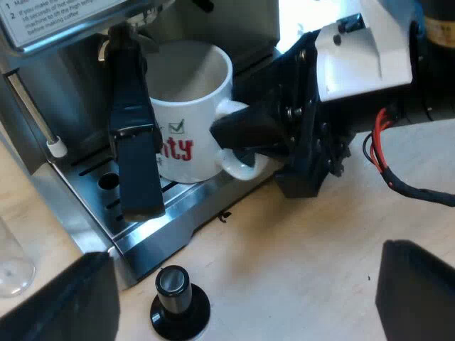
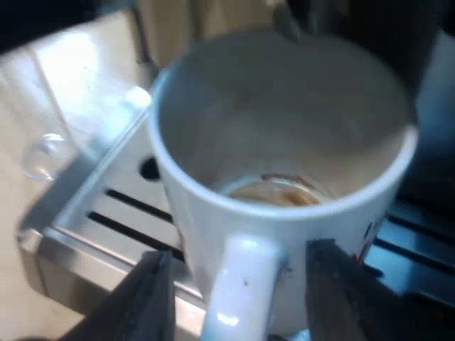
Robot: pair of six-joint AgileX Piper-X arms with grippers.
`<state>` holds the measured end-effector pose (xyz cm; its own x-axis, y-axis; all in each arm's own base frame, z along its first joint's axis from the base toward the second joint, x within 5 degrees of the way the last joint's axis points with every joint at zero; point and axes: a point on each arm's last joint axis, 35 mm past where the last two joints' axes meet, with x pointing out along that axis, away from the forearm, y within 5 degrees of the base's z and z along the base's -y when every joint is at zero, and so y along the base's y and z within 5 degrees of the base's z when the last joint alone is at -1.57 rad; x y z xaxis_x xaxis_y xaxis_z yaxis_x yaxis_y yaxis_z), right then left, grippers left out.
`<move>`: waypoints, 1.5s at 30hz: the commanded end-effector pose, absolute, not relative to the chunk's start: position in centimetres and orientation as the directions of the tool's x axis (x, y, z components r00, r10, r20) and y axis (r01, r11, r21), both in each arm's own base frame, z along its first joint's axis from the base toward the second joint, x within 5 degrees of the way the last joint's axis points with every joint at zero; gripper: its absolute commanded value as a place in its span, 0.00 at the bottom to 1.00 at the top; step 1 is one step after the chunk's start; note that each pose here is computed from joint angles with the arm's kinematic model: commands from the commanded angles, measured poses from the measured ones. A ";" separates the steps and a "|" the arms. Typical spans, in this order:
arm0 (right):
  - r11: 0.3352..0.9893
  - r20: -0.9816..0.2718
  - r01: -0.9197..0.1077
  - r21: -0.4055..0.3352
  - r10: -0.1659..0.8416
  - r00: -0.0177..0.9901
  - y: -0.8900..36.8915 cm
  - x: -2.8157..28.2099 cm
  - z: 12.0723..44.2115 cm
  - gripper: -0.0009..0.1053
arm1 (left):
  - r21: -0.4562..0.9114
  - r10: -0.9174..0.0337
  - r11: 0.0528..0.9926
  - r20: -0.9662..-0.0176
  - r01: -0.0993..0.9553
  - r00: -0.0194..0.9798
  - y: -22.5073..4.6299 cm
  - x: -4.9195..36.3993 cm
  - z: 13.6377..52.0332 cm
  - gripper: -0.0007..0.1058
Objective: Place mug into machine
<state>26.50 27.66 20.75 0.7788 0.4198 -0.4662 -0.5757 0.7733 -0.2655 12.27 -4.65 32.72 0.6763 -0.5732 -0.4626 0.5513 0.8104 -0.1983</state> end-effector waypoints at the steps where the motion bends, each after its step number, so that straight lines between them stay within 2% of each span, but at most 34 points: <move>1: 0.775 -0.424 -0.574 -0.265 0.441 0.791 27.5 27.1 21.7 0.43 | -0.187 -0.583 0.802 -0.453 0.567 0.675 -4.7 12.3 32.8 0.97; 18: 0.778 -0.412 -0.576 -0.250 0.453 0.791 27.7 28.4 21.3 0.43 | -0.185 -0.583 0.802 -0.448 0.568 0.677 -4.7 12.3 32.9 0.97; 23: 0.812 -0.395 -0.521 -0.263 0.402 0.826 27.8 28.8 21.6 0.43 | -0.185 -0.583 0.802 -0.448 0.568 0.677 -4.7 12.3 32.9 0.97; 25: 0.816 -0.395 -0.519 -0.255 0.402 0.826 27.8 28.8 21.6 0.43 | -0.185 -0.583 0.802 -0.448 0.568 0.677 -4.7 12.3 32.9 0.97; 29: 0.845 -0.378 -0.499 -0.191 0.406 0.832 27.9 28.9 21.8 0.43 | -0.185 -0.583 0.802 -0.448 0.568 0.677 -4.7 12.3 32.9 0.97; 32: 0.850 -0.364 -0.493 -0.185 0.407 0.838 27.9 28.9 22.0 0.43 | -0.185 -0.583 0.802 -0.448 0.568 0.677 -4.7 12.3 32.9 0.97; 37: 0.845 -0.377 -0.500 -0.190 0.408 0.832 28.2 29.0 21.1 0.43 | -0.185 -0.583 0.802 -0.448 0.568 0.677 -4.7 12.3 32.9 0.97; 41: 0.835 -0.342 -0.480 -0.269 0.383 0.858 28.9 28.4 21.4 0.43 | -0.185 -0.583 0.802 -0.448 0.568 0.677 -4.7 12.3 32.9 0.97; 45: 0.833 -0.326 -0.484 -0.269 0.394 0.859 29.3 28.4 21.2 0.43 | -0.185 -0.583 0.802 -0.448 0.568 0.677 -4.7 12.3 32.9 0.97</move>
<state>28.28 29.00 21.04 0.8564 0.3870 -0.3418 -0.4810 0.8388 -0.2553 12.27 -4.65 32.72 0.6763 -0.5732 -0.4626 0.5513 0.8104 -0.1983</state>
